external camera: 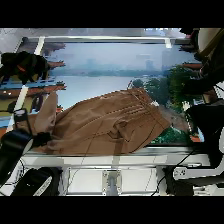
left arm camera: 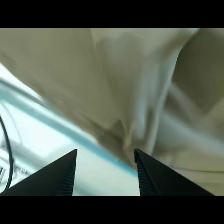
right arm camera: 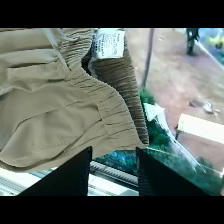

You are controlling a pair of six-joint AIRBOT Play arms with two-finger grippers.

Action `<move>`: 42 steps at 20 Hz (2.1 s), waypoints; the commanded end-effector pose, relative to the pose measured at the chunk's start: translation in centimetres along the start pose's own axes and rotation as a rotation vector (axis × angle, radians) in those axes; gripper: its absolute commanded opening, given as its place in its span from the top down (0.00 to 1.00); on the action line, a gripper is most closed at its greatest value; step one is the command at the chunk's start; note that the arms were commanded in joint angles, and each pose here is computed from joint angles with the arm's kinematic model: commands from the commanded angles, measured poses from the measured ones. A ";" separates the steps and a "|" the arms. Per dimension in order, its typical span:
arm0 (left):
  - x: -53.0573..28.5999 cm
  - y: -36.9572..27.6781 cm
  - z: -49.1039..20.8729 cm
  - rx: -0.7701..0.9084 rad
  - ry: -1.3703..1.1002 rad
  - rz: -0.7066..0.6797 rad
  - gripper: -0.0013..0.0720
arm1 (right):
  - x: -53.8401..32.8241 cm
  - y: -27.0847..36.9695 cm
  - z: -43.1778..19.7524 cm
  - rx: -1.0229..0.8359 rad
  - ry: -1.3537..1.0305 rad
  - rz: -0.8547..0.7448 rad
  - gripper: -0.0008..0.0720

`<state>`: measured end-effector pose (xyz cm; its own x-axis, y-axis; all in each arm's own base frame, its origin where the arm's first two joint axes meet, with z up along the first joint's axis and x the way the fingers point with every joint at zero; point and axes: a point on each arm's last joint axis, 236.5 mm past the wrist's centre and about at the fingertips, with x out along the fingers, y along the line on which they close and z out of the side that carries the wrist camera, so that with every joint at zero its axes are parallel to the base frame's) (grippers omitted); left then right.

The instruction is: Fold the clothes and pants, and hang the long-sleeved shirts on hangers.

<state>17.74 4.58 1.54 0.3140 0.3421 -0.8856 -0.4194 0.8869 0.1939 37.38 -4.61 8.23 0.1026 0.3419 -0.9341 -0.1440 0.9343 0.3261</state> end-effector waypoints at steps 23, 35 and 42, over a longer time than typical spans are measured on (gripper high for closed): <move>13.3 -10.8 13.5 0.562 0.287 0.107 0.23 | 0.2 0.3 3.6 0.004 -0.153 0.024 0.57; 15.0 -7.5 16.2 0.608 0.246 0.245 0.97 | 0.0 0.9 5.0 0.003 -0.210 0.047 0.57; 6.0 1.2 21.9 0.269 0.072 0.216 0.97 | 7.1 3.9 8.8 -0.053 -0.229 0.075 0.51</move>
<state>39.52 12.08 1.20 0.1330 0.5323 -0.8361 -0.0865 0.8466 0.5252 44.43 0.07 6.63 0.3052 0.4208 -0.8543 -0.1915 0.9059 0.3778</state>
